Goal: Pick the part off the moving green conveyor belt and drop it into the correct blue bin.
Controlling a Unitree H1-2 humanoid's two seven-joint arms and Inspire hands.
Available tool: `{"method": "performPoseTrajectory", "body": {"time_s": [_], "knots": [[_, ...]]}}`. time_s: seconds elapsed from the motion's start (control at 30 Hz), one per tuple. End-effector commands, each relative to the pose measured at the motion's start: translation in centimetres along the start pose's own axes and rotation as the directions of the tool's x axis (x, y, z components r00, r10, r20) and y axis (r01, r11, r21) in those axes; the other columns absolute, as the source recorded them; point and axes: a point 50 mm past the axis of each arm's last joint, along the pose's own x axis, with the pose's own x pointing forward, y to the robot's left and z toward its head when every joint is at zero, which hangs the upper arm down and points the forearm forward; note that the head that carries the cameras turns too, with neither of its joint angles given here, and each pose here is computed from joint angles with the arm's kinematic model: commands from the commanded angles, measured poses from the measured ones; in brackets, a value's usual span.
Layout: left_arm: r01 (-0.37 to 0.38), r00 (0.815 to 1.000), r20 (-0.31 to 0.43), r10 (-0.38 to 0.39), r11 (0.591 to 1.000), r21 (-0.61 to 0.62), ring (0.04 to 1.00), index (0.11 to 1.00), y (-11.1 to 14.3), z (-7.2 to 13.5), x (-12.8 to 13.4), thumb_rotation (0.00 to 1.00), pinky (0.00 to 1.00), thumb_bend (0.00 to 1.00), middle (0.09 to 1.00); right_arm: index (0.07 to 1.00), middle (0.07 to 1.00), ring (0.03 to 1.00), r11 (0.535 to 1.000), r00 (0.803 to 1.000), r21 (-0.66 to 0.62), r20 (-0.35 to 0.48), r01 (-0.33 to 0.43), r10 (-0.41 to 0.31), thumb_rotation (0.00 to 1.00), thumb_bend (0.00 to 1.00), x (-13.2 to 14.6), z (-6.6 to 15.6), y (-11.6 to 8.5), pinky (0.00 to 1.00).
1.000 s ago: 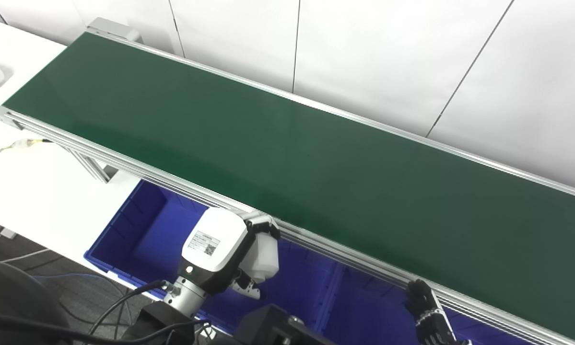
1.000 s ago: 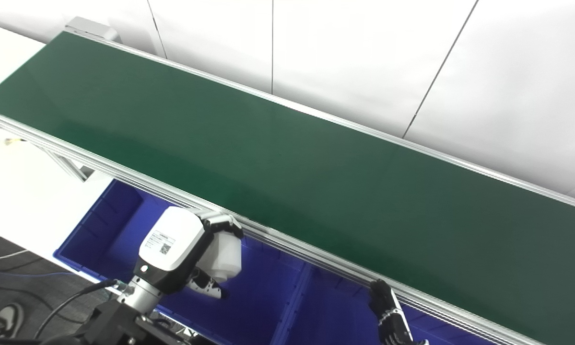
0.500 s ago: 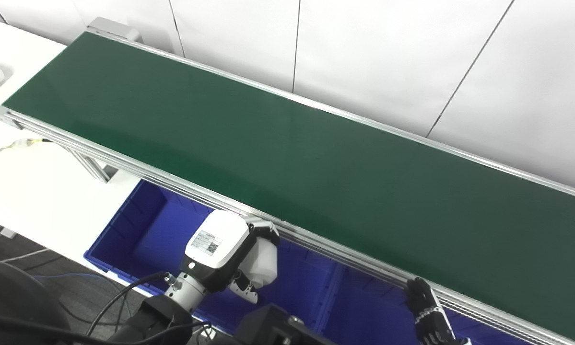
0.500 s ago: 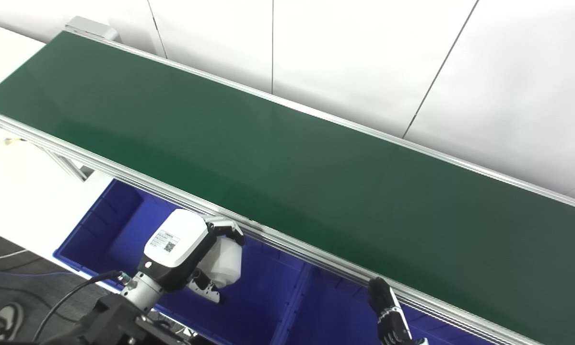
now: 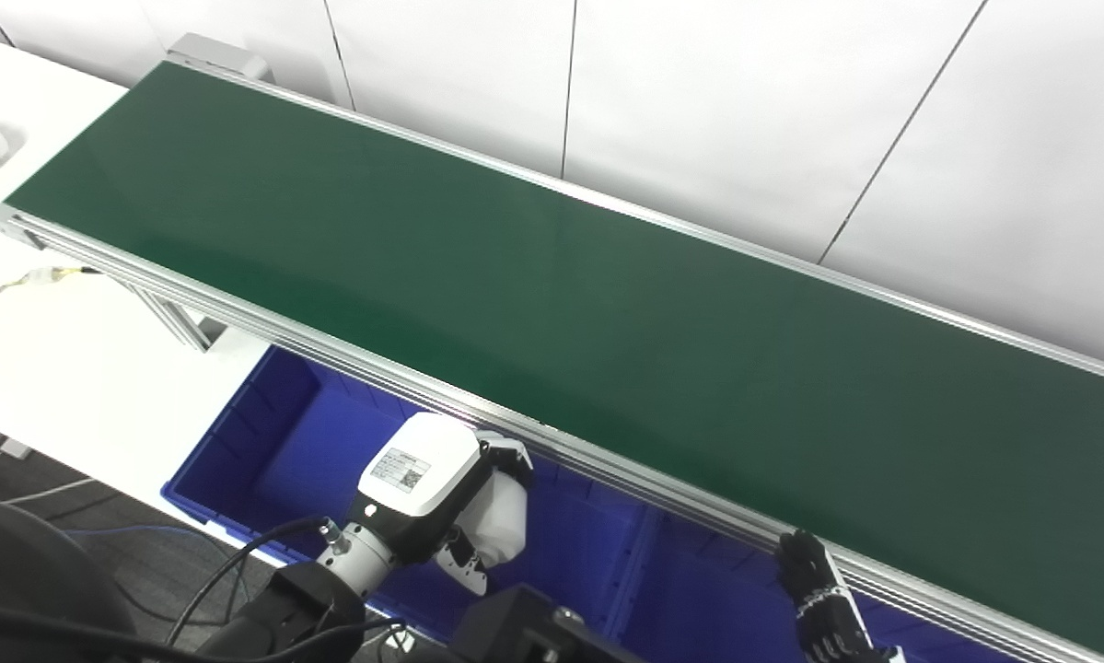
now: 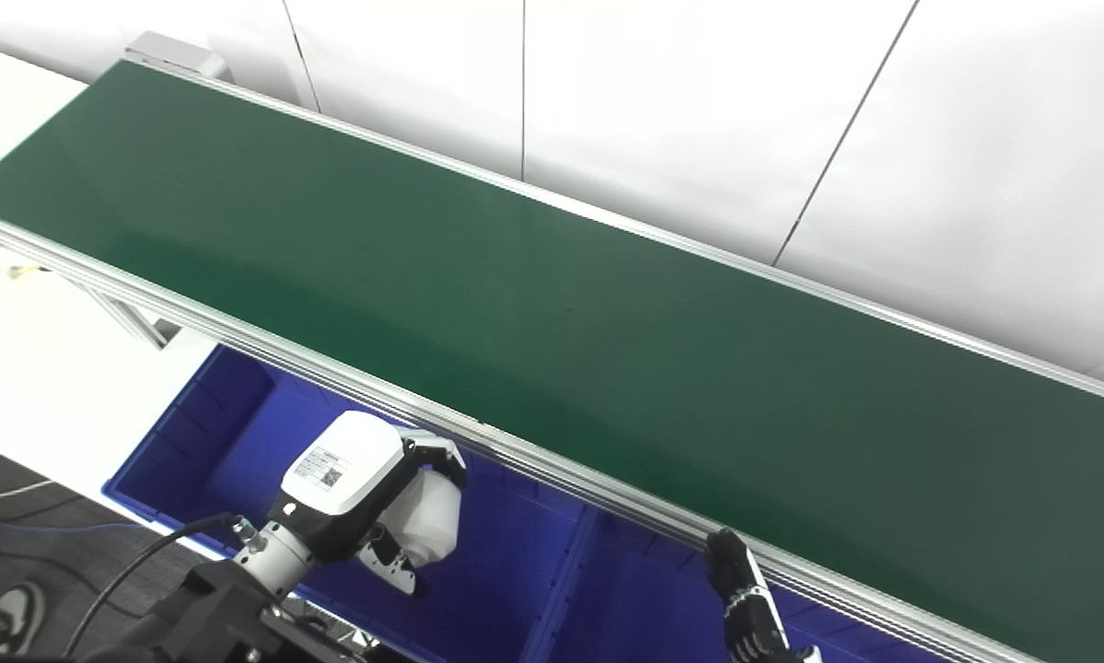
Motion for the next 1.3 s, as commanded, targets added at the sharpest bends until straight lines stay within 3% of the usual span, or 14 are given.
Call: {"method": "performPoseTrajectory", "body": {"time_s": [0.0,0.03,0.07,0.1,0.13,0.17,0.33,0.8,1.0,1.17,1.27], "knots": [[-0.002,1.0,0.026,0.002,1.0,0.022,0.439,0.487,0.9,0.1,0.0,0.0,0.42,0.5,0.52,0.965,0.954,0.964,1.0,0.999,-0.001,0.04,0.003,-0.003,0.9,0.98,0.3,0.9,0.2,0.97],[0.011,0.999,0.03,-0.012,0.999,0.04,0.475,0.484,1.0,0.1,0.0,0.0,0.43,0.51,0.517,0.965,0.953,0.964,1.0,0.999,-0.001,0.04,0.004,-0.004,0.9,0.98,0.3,0.9,0.2,0.97],[0.023,0.999,0.035,-0.025,0.998,0.061,0.542,0.49,1.1,0.0,-0.1,0.05,0.5,0.52,0.577,0.965,0.952,0.962,1.0,0.999,0.0,0.039,0.004,-0.004,0.9,0.98,0.3,0.9,0.3,0.97],[0.032,0.999,0.038,-0.035,0.996,0.08,0.597,0.561,1.2,0.0,-0.1,0.25,0.55,0.8,0.622,0.964,0.953,0.963,1.0,0.999,0.0,0.04,0.004,-0.004,0.9,0.98,0.3,0.9,0.3,0.97],[0.038,0.998,0.041,-0.042,0.995,0.097,0.642,0.606,1.3,0.0,-0.1,0.37,0.6,0.92,0.659,0.964,0.954,0.967,1.0,0.999,0.002,0.04,0.004,-0.004,0.9,0.98,0.3,0.9,0.3,0.97],[0.041,0.998,0.044,-0.045,0.993,0.107,0.679,0.639,1.3,0.0,-0.1,0.44,0.64,0.98,0.691,0.963,0.954,0.97,1.0,0.999,0.004,0.039,0.004,-0.004,0.9,0.98,0.3,0.9,0.3,0.97],[0.039,0.998,0.048,-0.045,0.992,0.123,0.716,0.675,1.5,0.1,-0.2,0.53,0.68,1.0,0.727,0.966,0.957,0.97,1.0,0.999,0.006,0.038,0.003,-0.003,0.9,0.98,0.3,1.0,0.3,0.98],[-0.003,0.997,0.079,-0.004,0.997,0.081,0.706,0.666,1.7,0.3,-0.4,0.51,0.66,1.0,0.718,0.963,0.957,0.972,1.0,0.999,0.008,0.04,-0.004,0.003,0.89,0.98,0.2,1.1,0.3,0.97],[-0.009,0.988,0.154,0.015,0.999,-0.039,0.7,0.66,2.5,1.3,-1.1,0.57,0.67,1.0,0.712,0.959,0.955,0.967,1.0,0.999,0.002,0.047,-0.01,0.01,0.88,0.96,0.4,1.0,0.7,0.97],[0.092,0.97,0.241,-0.037,0.971,-0.222,0.748,0.693,2.4,3.8,-2.5,0.69,0.73,1.0,0.761,0.952,0.952,0.959,1.0,0.999,-0.014,0.044,0.013,-0.012,0.92,1.0,1.0,1.4,1.7,0.96],[0.128,0.953,0.303,-0.03,0.942,-0.31,0.781,0.722,2.6,4.9,-2.9,0.76,0.76,1.0,0.787,0.951,0.945,0.954,1.0,0.998,-0.011,0.054,0.019,-0.019,0.96,1.0,1.5,1.6,2.6,0.95]]}}
